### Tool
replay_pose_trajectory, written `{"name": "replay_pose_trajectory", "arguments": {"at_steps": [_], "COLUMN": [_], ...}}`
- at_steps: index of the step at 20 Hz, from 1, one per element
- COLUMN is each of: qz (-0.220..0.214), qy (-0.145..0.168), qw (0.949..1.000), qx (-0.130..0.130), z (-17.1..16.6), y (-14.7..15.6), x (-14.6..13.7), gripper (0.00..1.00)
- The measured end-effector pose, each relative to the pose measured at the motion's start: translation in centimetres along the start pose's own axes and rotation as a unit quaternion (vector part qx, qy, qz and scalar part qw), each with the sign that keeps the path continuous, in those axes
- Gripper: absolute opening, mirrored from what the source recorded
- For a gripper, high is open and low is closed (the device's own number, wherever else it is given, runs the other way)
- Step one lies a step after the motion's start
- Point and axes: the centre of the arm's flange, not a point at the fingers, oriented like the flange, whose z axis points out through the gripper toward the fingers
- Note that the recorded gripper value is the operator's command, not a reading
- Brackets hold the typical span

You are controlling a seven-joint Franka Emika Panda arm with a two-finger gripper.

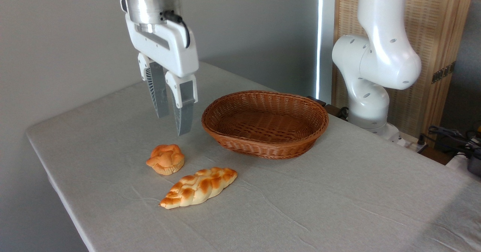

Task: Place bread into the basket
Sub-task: 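Move the gripper over the small round bread roll and lower it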

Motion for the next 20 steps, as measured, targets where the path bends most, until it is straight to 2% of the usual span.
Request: {"name": "replay_pose_trajectory", "arguments": {"at_steps": [4, 9, 13, 16, 20], "qz": [0.039, 0.082, 0.141, 0.152, 0.155], "qy": [0.008, 0.000, -0.009, -0.020, -0.024], "qw": [0.9992, 0.9966, 0.9898, 0.9878, 0.9872], "qx": [0.001, -0.010, -0.019, -0.029, -0.032], "z": [3.7, 6.2, 7.6, 9.2, 9.8], "y": [3.7, 7.1, 7.8, 8.0, 8.0], "x": [2.6, 4.1, 4.2, 4.5, 4.5], "gripper": [1.00, 1.00, 1.00, 1.00, 1.00]}}
